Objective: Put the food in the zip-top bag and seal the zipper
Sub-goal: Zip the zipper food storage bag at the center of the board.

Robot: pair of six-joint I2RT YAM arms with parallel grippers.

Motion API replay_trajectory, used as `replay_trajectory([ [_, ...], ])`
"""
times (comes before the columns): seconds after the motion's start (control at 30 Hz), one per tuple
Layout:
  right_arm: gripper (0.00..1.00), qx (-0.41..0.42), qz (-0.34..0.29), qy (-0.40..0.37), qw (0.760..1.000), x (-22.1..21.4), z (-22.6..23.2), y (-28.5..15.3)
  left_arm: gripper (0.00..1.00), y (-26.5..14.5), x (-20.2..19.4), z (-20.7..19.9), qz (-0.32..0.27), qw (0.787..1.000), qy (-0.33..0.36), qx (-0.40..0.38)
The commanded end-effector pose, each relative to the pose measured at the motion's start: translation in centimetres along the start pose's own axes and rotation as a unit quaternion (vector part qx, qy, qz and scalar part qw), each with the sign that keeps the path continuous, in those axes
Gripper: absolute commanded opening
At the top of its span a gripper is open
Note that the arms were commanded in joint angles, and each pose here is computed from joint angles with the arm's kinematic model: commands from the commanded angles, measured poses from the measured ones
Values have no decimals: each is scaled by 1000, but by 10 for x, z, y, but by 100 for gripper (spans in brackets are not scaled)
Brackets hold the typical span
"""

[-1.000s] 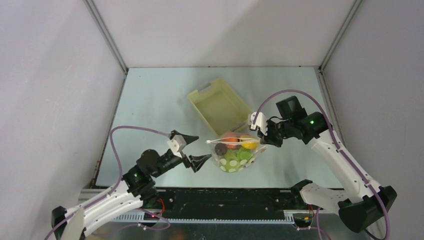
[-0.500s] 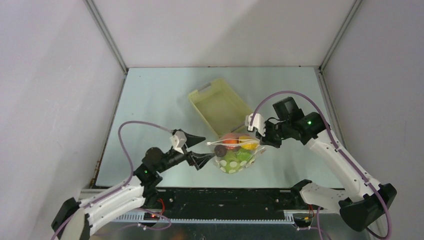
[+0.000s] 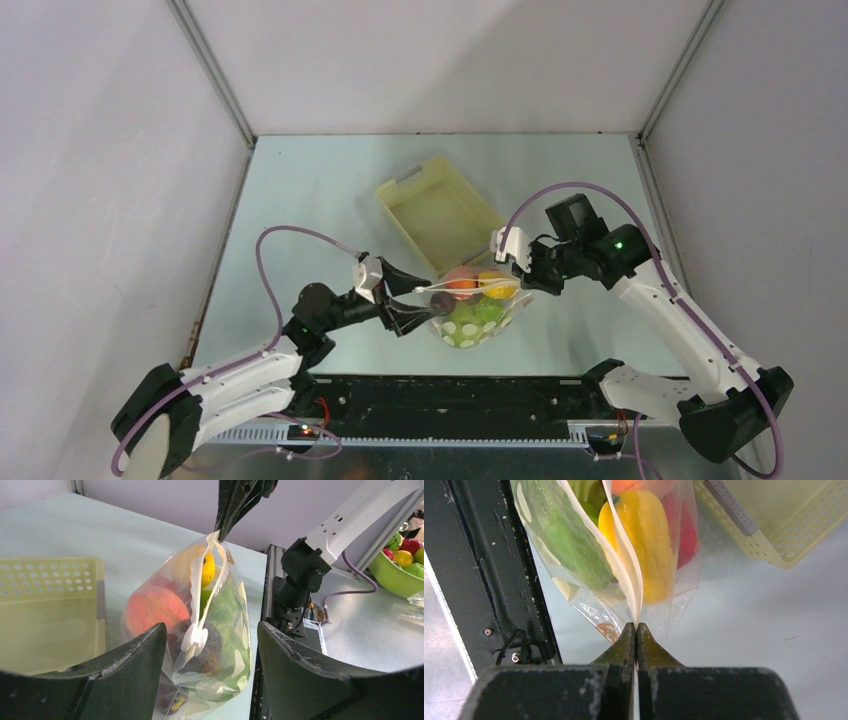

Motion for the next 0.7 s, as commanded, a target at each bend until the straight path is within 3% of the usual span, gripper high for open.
replay_trajectory([
  [0.0,0,-9,7,9,1000,-2,1,-2,71,0,9,-2,-26,999,23,-13],
  [0.33,0,-7,10,17,1000,-2,0,0,68,3,-6,4,-13,1000,-2,-5],
  [0.67,0,-6,22,26,999,-4,-2,3,43,11,-8,5,-13,999,-17,-33],
])
Point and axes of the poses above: each gripper's point midway between its finger pads, its own y axis out along the fingers, its own z axis along the line the jaws close on, x = y × z, the point moved 9 cm from there along -y, back along the fingers, and after that the axes turned 3 degrees about -y, right-handed, at the moved point
